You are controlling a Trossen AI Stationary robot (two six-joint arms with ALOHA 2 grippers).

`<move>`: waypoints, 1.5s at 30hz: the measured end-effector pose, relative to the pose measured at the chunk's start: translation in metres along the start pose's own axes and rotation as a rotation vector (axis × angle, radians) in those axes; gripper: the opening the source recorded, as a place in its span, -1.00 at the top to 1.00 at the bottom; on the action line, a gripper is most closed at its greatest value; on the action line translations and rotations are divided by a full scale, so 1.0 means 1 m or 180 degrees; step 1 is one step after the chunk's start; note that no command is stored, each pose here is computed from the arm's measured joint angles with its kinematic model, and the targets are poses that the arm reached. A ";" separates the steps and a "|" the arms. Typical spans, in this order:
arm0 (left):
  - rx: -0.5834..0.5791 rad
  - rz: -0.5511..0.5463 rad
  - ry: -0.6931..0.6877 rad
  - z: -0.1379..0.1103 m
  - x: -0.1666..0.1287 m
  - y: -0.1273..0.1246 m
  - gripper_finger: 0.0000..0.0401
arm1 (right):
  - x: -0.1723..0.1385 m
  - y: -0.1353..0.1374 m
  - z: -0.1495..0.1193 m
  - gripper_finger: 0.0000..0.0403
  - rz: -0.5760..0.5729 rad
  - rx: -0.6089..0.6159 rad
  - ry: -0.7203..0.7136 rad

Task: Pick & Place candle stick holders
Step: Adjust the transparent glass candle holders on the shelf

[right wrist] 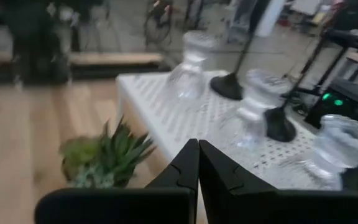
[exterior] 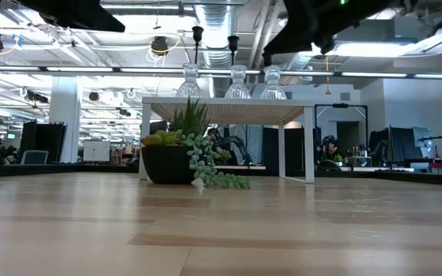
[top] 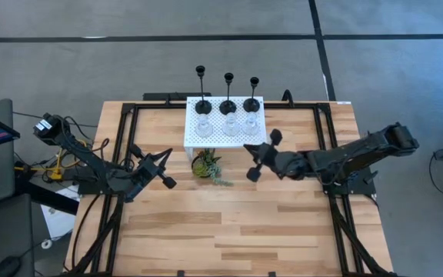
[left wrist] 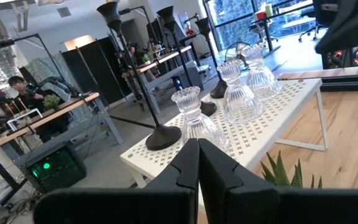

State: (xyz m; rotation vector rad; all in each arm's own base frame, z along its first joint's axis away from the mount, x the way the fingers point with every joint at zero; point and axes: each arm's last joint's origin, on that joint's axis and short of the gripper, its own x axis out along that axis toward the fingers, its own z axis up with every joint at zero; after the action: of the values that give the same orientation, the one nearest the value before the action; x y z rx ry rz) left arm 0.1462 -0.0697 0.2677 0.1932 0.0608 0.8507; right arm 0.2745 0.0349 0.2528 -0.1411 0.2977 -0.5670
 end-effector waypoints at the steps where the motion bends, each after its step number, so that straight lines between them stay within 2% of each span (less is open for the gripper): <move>1: -0.0004 0.0001 0.0000 0.000 0.000 0.000 0.98 | 0.001 -0.002 -0.001 1.00 -0.0059 0.0071 -0.0056; 4: -0.0011 0.0001 -0.0001 0.000 0.000 0.000 0.98 | 0.012 0.000 -0.003 1.00 -0.0229 0.0247 -0.0180; 9: -0.0031 0.0002 -0.0003 0.001 0.000 0.000 0.98 | 0.037 0.008 -0.014 1.00 -0.0602 0.0352 -0.0262; 12: -0.0033 0.0002 -0.0003 0.001 0.000 0.000 0.98 | 0.046 0.008 -0.011 1.00 -0.0799 0.0393 -0.0307; 23: -0.0033 0.0002 -0.0003 0.001 0.000 0.000 0.98 | 0.082 0.006 -0.007 1.00 -0.1019 0.0438 -0.0308; 28: -0.0033 0.0002 -0.0003 0.001 0.000 0.000 0.98 | 0.082 0.005 -0.005 1.00 -0.1104 0.0448 -0.0286; 33: -0.0032 0.0002 -0.0003 0.001 0.000 0.000 0.98 | 0.077 0.004 -0.004 1.00 -0.1395 0.0435 -0.0251; 41: -0.0032 0.0003 -0.0002 0.001 0.000 0.000 0.98 | 0.086 -0.005 -0.007 1.00 -0.1492 0.0470 -0.0227; 45: -0.0032 0.0003 -0.0002 0.001 0.000 0.000 0.98 | 0.090 -0.010 -0.007 1.00 -0.1319 0.0486 -0.0232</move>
State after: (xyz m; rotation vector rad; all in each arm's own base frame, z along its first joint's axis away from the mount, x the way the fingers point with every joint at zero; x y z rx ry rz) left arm 0.1461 -0.0695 0.2684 0.1842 0.0558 0.8519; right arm 0.3396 -0.0232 0.2269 -0.0751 0.1525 -0.9903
